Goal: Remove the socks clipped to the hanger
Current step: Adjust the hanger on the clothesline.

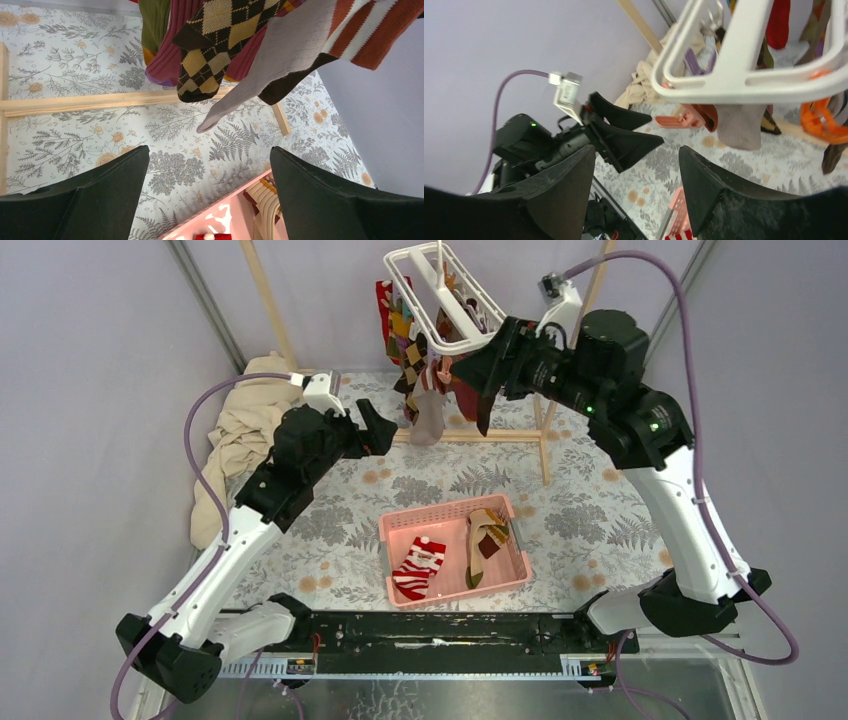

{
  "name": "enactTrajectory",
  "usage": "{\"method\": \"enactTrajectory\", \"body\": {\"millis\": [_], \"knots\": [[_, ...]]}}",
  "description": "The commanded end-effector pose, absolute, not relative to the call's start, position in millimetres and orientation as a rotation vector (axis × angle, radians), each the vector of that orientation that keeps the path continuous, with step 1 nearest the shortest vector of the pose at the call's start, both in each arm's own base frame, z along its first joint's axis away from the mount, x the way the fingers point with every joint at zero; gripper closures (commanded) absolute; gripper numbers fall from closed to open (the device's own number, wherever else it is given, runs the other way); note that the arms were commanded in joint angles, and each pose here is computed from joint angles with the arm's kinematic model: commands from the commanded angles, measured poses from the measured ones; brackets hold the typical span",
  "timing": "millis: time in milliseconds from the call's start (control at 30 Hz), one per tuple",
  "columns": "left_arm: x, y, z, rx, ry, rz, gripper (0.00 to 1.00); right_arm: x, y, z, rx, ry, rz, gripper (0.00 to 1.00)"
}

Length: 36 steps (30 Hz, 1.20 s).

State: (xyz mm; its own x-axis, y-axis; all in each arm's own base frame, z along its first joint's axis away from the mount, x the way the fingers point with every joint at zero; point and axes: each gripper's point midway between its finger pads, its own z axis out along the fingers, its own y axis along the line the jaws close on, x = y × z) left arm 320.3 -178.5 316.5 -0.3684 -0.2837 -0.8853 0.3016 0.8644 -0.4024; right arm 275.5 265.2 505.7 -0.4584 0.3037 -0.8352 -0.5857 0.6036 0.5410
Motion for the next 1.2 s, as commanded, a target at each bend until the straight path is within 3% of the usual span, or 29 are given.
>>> {"method": "enactTrajectory", "body": {"millis": [0,500,633,767,867,1167], "knots": [[313.4,-173.0,336.0,-0.003,1.807,-0.617,0.01,290.2,274.2,497.4,-0.107,1.775,1.097,0.3],[299.6,-161.0,342.7,0.005,1.799,-0.585,0.02,345.7,280.3,513.0,0.138,1.649,1.097,0.28],[298.7,-161.1,341.1,0.008,1.804,-0.585,0.02,358.5,266.8,516.1,0.181,1.622,1.022,0.42],[298.6,-161.2,339.9,0.01,1.809,-0.583,0.01,368.6,248.3,517.4,0.213,1.609,0.976,0.48],[299.0,-161.5,339.5,0.01,1.812,-0.582,0.01,377.0,232.5,516.8,0.239,1.601,0.963,0.62],[296.7,-160.0,342.4,0.012,1.815,-0.578,0.01,406.8,170.7,510.5,0.325,1.586,0.928,0.6]]}}
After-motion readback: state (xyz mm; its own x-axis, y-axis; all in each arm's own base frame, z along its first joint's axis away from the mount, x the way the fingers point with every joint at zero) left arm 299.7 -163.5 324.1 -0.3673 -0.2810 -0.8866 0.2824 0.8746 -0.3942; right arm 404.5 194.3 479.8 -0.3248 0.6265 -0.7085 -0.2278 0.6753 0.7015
